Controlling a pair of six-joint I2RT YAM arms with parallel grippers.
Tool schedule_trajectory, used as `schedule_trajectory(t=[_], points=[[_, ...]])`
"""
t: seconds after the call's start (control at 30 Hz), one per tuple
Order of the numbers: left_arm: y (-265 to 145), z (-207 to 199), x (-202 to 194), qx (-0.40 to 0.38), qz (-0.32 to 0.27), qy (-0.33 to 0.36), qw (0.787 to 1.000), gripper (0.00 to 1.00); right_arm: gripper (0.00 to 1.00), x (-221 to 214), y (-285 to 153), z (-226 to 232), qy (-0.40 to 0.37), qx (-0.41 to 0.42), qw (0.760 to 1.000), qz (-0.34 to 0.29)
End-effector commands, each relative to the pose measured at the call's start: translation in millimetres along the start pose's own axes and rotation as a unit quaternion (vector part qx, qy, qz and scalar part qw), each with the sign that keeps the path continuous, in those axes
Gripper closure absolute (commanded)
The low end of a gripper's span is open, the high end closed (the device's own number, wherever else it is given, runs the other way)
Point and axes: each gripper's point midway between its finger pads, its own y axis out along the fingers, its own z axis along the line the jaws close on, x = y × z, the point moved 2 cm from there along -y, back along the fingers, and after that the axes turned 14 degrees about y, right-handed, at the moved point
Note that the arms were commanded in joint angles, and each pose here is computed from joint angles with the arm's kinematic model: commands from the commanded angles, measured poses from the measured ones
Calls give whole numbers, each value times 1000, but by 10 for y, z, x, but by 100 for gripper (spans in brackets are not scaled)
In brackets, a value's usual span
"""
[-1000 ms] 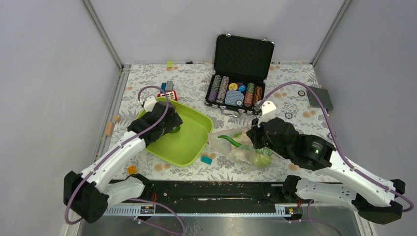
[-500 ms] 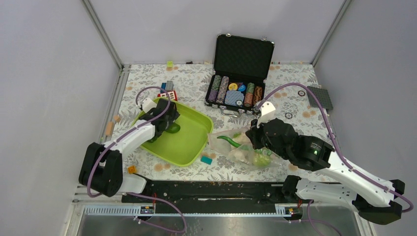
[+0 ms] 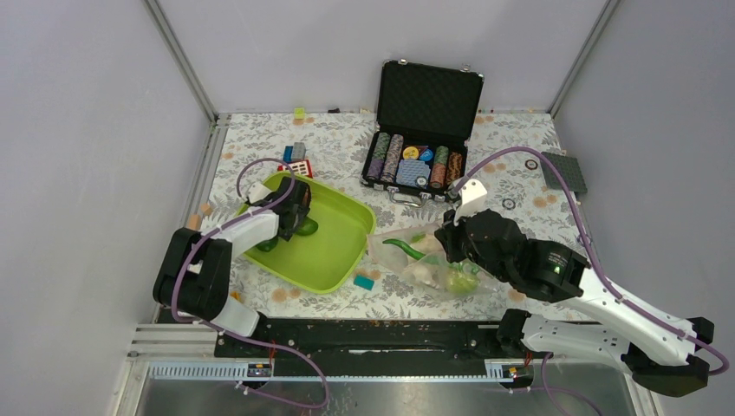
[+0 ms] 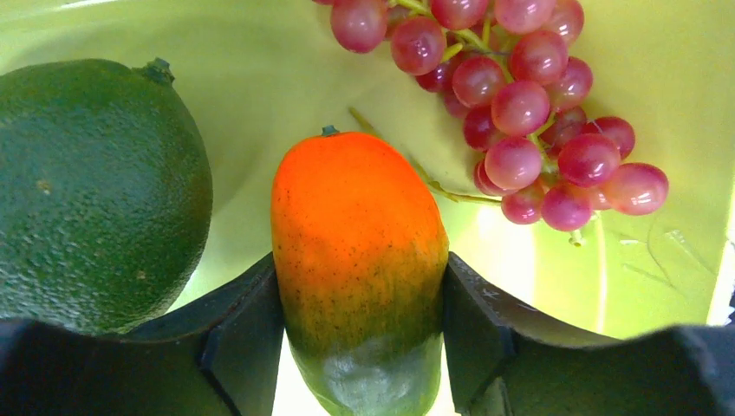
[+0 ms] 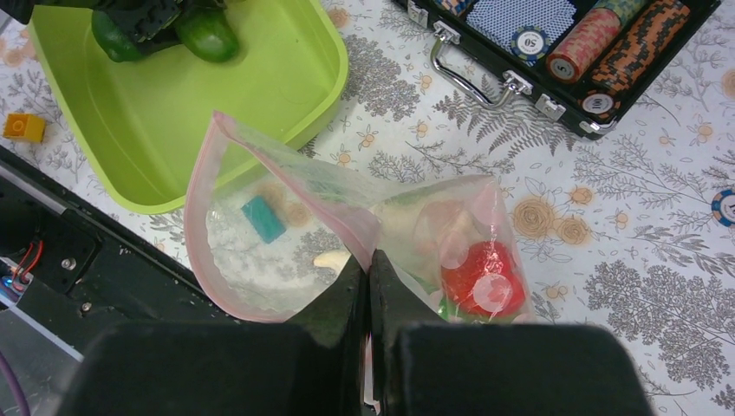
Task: Place the food in the zip-top bag and seal the zipper
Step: Pick up the fake fruit from the bin, then place the fake fruit in the zipper food storage bag.
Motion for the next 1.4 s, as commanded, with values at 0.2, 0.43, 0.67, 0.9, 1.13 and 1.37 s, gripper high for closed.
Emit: schedule_trajectory(t=[0.2,0.43,0.67,0.9,1.13,1.37], points=[[-125,-196,-96,-64,49,11,997,95,100,351,-81,-214,22,-64,994,-91],[-674,-368,175,-163,18,21,986,100,100,529,-234,-340,63,-68,983,-158],[-1589,-879,214,-378,6,111,919,100,100,490,-265,-353,74,-51,982,-166],[-2910,-1358,-19,-546,-37,249,799,100,100,667,-361,-271,98,-33,977,-186],[-3560,-1428,203,-596,-87,233,764,100,100,931,-374,-93,117,-3,968,-222],[-3961,-1477,319,-635,-117,227,729,100,100,1095,-245,91,123,2,966,-226]])
